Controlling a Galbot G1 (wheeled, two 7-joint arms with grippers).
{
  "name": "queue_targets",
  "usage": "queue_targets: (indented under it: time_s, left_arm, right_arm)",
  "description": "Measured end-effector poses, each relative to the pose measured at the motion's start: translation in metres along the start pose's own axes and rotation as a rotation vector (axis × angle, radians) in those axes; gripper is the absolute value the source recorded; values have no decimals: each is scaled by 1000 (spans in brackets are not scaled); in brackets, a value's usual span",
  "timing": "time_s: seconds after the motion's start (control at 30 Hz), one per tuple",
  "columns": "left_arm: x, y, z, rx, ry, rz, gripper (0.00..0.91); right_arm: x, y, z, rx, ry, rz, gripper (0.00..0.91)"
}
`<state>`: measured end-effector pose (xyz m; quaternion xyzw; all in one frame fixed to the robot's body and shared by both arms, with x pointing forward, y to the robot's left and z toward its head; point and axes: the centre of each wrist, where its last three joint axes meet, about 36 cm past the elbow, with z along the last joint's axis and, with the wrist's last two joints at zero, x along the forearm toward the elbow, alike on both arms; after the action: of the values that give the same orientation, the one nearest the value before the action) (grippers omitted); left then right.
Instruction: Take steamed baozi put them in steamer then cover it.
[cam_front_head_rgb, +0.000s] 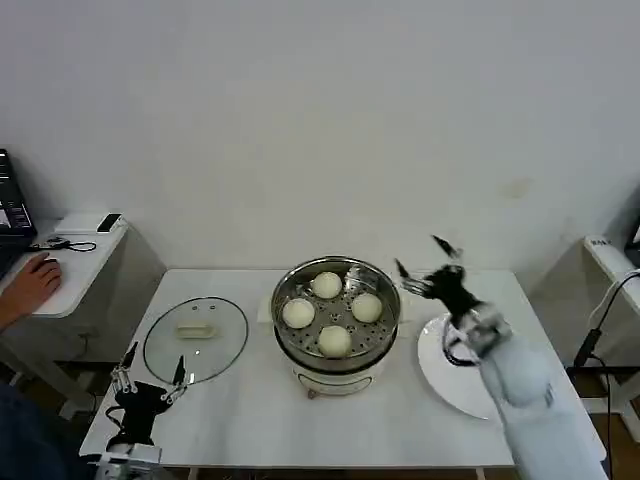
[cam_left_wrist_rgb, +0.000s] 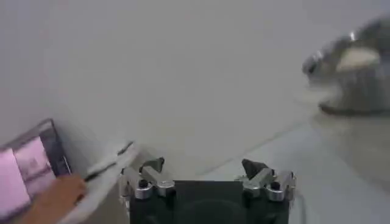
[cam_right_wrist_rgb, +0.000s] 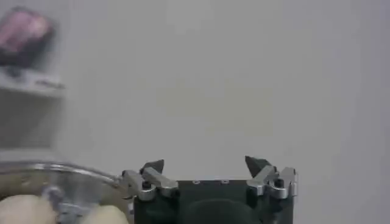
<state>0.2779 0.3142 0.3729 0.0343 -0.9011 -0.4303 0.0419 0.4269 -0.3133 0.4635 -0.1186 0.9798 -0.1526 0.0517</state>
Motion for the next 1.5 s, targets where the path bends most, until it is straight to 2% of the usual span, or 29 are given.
queue_targets:
  time_s: [0.23,0.47,0.8,1.5]
  left_arm:
    - [-17,-9,28,-315,-60,11,907]
    - [-46,-18,53,-496,-84,39,907]
    - [-95,-24,74,-612,-94,54,907]
    - [-162,-48,98,-700,-95,87,907]
  right_arm:
    - [72,-23,17,-43,60,174,907]
    - [119,-29,21,-69,98,261,907]
    - [152,-26,18,-97,129,307,907]
    - [185,-19,14,-102,152,348,907]
